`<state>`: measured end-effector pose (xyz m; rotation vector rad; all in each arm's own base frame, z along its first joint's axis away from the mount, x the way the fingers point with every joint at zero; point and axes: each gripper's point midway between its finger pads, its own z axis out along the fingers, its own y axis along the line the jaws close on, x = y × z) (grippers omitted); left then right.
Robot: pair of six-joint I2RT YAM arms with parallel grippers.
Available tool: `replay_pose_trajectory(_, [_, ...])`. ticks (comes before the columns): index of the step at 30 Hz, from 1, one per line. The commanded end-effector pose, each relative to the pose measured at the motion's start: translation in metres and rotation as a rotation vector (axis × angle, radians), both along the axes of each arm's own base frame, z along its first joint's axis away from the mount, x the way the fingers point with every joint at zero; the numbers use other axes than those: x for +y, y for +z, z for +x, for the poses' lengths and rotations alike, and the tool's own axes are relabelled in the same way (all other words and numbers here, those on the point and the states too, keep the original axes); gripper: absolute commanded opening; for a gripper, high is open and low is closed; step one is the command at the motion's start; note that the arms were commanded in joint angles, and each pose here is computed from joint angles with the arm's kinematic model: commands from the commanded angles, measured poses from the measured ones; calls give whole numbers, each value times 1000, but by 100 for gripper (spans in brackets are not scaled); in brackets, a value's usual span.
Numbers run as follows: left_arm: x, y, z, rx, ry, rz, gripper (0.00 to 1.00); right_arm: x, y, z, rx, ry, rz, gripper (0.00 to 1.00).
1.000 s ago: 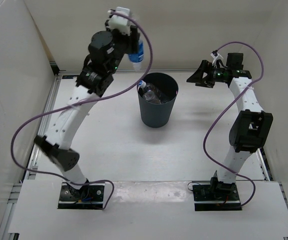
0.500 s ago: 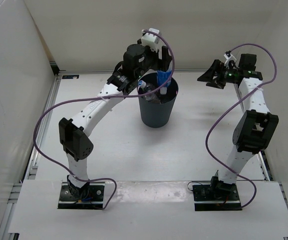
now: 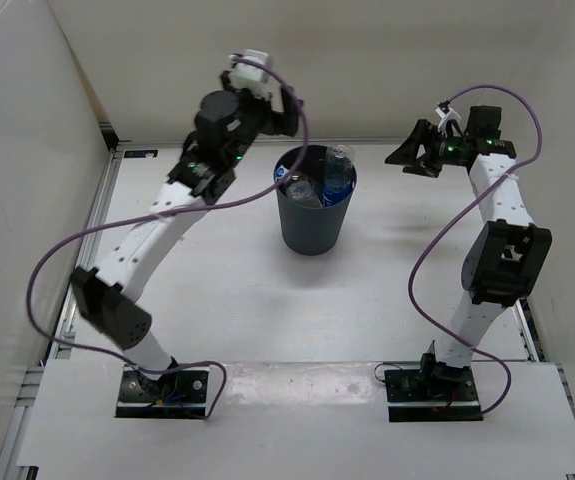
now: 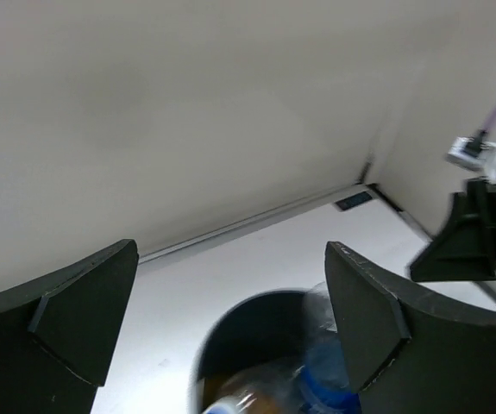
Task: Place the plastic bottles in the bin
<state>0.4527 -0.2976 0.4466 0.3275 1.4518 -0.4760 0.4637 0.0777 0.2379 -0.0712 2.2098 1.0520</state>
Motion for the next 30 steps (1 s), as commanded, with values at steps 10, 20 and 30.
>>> replay_pose_trajectory(10, [230,-59,-93,235,553,81,100,-13,-4,12,-68,-52,-264,90])
replay_pose_trajectory(20, [324,-169,-171,448,918,-52,100,-17,-20,-13,-12,-2,-319,90])
replay_pose_trajectory(30, [329,-211,-170,441,964,-185,100,-2,-17,-29,1,53,-312,90])
